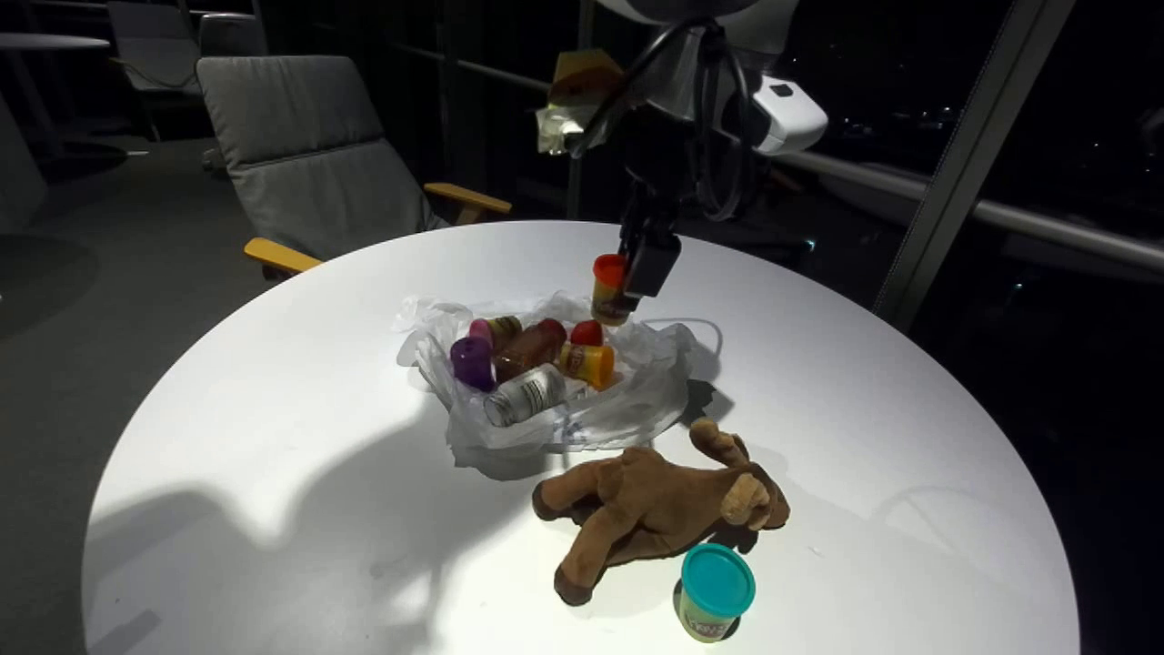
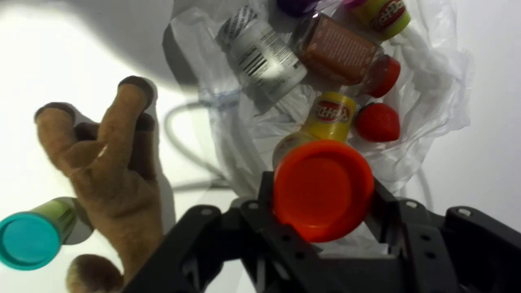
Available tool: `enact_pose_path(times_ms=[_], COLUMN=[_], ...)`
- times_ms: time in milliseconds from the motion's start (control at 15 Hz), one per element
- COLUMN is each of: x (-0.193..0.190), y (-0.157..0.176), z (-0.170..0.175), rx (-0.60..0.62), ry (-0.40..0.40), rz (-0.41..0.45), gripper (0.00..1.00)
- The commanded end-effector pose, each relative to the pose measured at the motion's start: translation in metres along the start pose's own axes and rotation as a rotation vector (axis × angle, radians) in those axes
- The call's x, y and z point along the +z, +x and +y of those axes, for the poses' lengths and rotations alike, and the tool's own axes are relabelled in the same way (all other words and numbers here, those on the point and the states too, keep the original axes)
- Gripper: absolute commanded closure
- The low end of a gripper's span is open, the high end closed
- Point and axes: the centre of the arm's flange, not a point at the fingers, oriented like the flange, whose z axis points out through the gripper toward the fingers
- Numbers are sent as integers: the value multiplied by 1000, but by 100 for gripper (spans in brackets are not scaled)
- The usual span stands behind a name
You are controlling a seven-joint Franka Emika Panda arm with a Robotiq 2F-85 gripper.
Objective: Remove the things from the plastic and put them on the table
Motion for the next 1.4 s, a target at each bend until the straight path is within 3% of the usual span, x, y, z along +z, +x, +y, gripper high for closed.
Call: enact_pose_path(times_ms=[0,267,867,1267,1333], x=[-6,26,92,129,126], y=[0,-2,-6,-4,-3], z=[44,58,49,53,55], rx=[12,-10,-96,-102,-102], ry=[-28,-72,-191,-265,-260], rz=[18,-9,189,207,209], gripper=[72,72,72,72,22])
